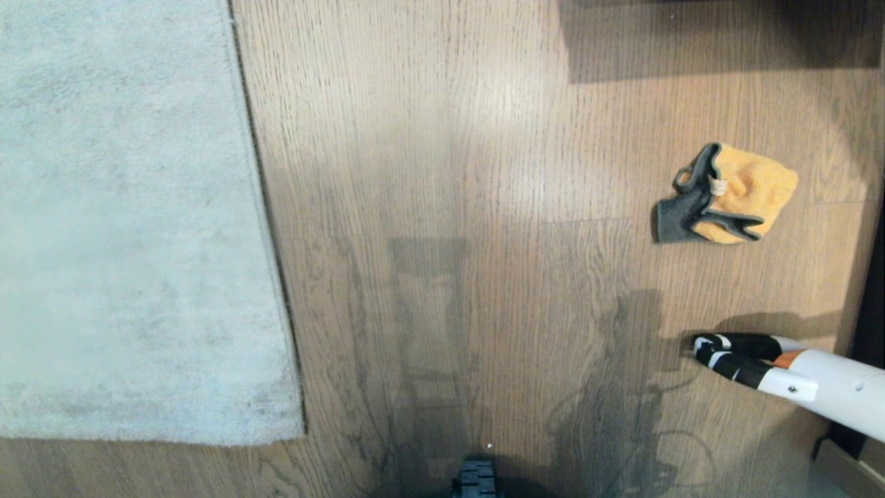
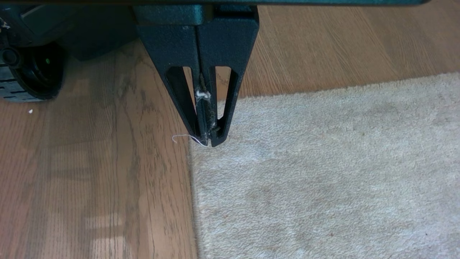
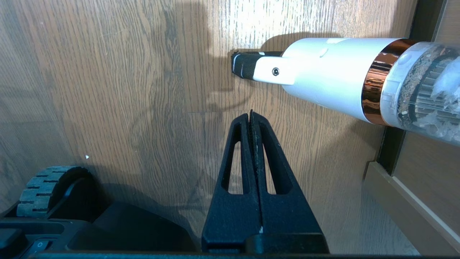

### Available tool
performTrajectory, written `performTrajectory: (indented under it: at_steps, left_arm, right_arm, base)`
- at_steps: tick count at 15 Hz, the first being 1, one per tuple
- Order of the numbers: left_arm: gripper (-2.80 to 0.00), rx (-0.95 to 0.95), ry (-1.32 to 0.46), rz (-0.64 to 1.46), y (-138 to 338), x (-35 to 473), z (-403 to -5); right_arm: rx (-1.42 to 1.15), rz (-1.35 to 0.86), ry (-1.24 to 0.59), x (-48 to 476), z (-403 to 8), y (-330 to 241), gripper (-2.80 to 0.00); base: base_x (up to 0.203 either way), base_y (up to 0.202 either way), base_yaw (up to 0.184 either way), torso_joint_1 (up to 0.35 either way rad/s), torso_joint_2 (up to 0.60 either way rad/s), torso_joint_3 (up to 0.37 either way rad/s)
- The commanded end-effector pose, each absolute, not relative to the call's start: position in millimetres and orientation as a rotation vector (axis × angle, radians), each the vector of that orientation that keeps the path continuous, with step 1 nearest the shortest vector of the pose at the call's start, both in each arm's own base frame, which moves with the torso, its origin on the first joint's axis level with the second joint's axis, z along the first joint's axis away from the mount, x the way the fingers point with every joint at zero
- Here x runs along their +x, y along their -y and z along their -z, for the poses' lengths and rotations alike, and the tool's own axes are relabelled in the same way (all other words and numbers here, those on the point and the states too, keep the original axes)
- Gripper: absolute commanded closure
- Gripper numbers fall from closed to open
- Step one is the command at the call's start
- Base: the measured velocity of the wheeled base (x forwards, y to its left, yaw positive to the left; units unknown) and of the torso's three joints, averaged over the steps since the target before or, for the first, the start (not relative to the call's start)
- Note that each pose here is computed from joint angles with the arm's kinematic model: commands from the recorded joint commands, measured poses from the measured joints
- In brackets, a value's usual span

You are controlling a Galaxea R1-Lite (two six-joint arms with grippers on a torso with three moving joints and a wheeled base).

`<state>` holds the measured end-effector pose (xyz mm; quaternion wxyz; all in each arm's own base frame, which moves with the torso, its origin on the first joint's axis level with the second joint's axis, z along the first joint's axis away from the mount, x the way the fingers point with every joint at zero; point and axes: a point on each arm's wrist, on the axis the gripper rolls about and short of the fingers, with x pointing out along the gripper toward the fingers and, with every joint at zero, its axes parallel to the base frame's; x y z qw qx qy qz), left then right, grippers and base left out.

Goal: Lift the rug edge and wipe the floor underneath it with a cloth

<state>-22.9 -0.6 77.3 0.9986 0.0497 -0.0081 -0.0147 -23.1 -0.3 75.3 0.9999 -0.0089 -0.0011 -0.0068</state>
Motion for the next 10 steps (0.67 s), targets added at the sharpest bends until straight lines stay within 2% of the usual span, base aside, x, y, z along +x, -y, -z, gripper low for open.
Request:
performTrajectory:
  at_steps: [1,4,7,10]
  left_arm:
    - [0.00,0.100,0.017,0.030,0.6,-22.9,-77.3]
    - [0.00,0.085,0.014,0.024,0.4,-22.9,-77.1]
    - [0.00,-0.040,0.003,-0.003,-0.2,-22.9,-76.1]
    - [0.00,-0.043,0.002,-0.005,-0.2,-22.9,-75.9]
  right_arm:
    - [-0.018,0.014,-0.002,-22.8,-75.3,0.3,0.00]
    - [-0.018,0.014,-0.002,-22.8,-75.3,0.3,0.00]
    - [-0.020,0.014,-0.002,-22.8,-75.3,0.3,0.00]
    - [-0.018,0.013,-0.002,-22.8,-75.3,0.3,0.00]
  base:
    - [0.000,0.000,0.000,0.000,0.00,0.000]
    - [0.000,0.000,0.000,0.000,0.00,0.000]
    - [0.000,0.000,0.000,0.000,0.00,0.000]
    - [0.000,0.000,0.000,0.000,0.00,0.000]
